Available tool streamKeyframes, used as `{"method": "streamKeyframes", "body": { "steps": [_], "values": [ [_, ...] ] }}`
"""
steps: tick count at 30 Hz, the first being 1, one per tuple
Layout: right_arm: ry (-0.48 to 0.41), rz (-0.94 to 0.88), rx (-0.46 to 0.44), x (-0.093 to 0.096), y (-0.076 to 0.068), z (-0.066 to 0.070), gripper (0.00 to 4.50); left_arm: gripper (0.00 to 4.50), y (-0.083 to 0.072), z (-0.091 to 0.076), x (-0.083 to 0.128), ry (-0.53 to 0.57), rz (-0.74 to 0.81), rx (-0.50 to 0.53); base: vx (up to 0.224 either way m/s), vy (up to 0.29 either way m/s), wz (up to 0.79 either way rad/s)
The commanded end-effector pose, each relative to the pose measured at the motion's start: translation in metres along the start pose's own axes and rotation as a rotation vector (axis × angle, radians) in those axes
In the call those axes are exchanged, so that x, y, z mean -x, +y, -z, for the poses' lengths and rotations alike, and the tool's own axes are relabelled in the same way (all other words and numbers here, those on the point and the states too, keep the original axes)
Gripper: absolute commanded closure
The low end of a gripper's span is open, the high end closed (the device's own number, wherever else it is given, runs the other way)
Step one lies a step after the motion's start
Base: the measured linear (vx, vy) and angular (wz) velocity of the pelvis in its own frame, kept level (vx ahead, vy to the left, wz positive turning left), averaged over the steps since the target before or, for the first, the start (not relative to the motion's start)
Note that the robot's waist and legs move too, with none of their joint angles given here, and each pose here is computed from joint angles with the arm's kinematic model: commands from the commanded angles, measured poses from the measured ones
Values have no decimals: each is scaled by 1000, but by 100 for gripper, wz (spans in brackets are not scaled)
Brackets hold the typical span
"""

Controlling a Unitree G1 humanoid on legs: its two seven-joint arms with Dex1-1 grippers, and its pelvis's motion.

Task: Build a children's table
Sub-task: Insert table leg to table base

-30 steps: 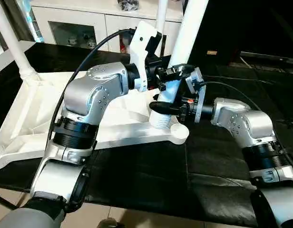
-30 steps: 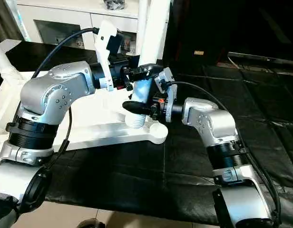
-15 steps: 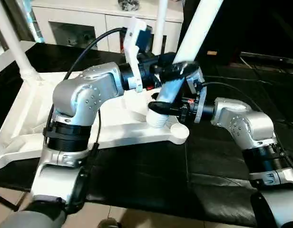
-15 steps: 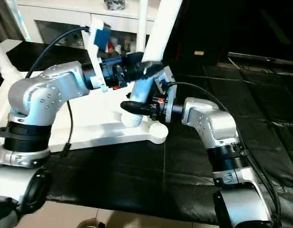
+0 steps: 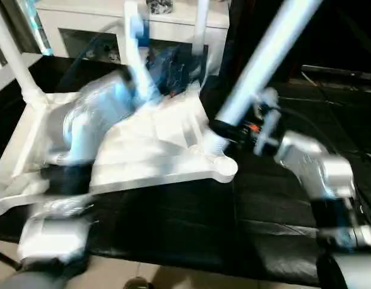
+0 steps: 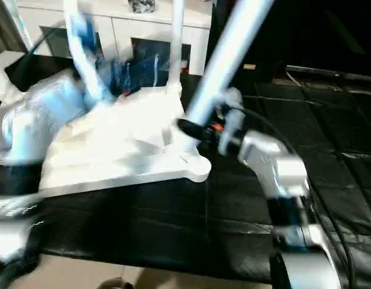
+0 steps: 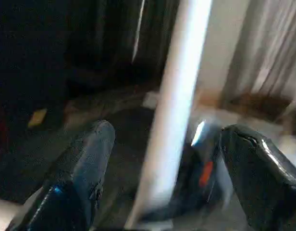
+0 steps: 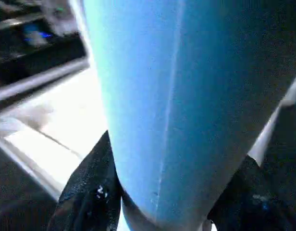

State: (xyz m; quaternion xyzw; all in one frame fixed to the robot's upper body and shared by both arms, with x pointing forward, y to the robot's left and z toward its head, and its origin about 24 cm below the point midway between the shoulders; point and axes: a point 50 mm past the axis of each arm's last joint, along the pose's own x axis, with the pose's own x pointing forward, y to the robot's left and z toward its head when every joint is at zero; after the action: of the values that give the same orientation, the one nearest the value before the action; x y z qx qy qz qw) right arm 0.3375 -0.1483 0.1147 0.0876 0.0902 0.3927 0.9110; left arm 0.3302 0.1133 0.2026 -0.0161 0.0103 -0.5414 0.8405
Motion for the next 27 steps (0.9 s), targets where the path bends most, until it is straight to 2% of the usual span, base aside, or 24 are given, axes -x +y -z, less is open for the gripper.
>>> {"method": "streamKeyframes", "body": {
  "steps": [1,4,6,9,11,13,15,16,18,24,27],
  "values": [
    [-3,57,89,5,-3,-7,257,54,-2,12,-6,78,27,-61,0,0,0],
    [-47,90,47,8,-4,-6,257,54,0,40,-8,208,42,-110,0,0,0],
    [-46,122,46,10,-5,-3,257,54,0,54,-12,268,46,-125,0,0,0],
    [-29,155,32,11,-6,0,257,54,-1,64,-14,308,62,-129,0,0,0],
    [-39,198,13,13,-6,2,257,54,2,82,-18,372,55,-107,0,0,0],
    [-45,206,9,14,-6,3,257,54,3,87,-19,391,47,-105,0,0,0],
    [-43,210,28,14,-3,3,257,54,10,105,-18,476,11,-128,0,0,0],
    [-43,210,28,14,-3,3,257,54,11,105,-18,477,11,-129,0,0,0],
    [-39,187,71,14,3,4,257,54,16,117,-14,524,-5,-136,0,0,0],
    [-28,181,71,16,10,7,257,54,17,131,-10,556,14,-101,0,0,0],
    [-12,177,69,17,11,10,257,89,19,136,-8,578,10,-105,0,0,0]
  ]
}}
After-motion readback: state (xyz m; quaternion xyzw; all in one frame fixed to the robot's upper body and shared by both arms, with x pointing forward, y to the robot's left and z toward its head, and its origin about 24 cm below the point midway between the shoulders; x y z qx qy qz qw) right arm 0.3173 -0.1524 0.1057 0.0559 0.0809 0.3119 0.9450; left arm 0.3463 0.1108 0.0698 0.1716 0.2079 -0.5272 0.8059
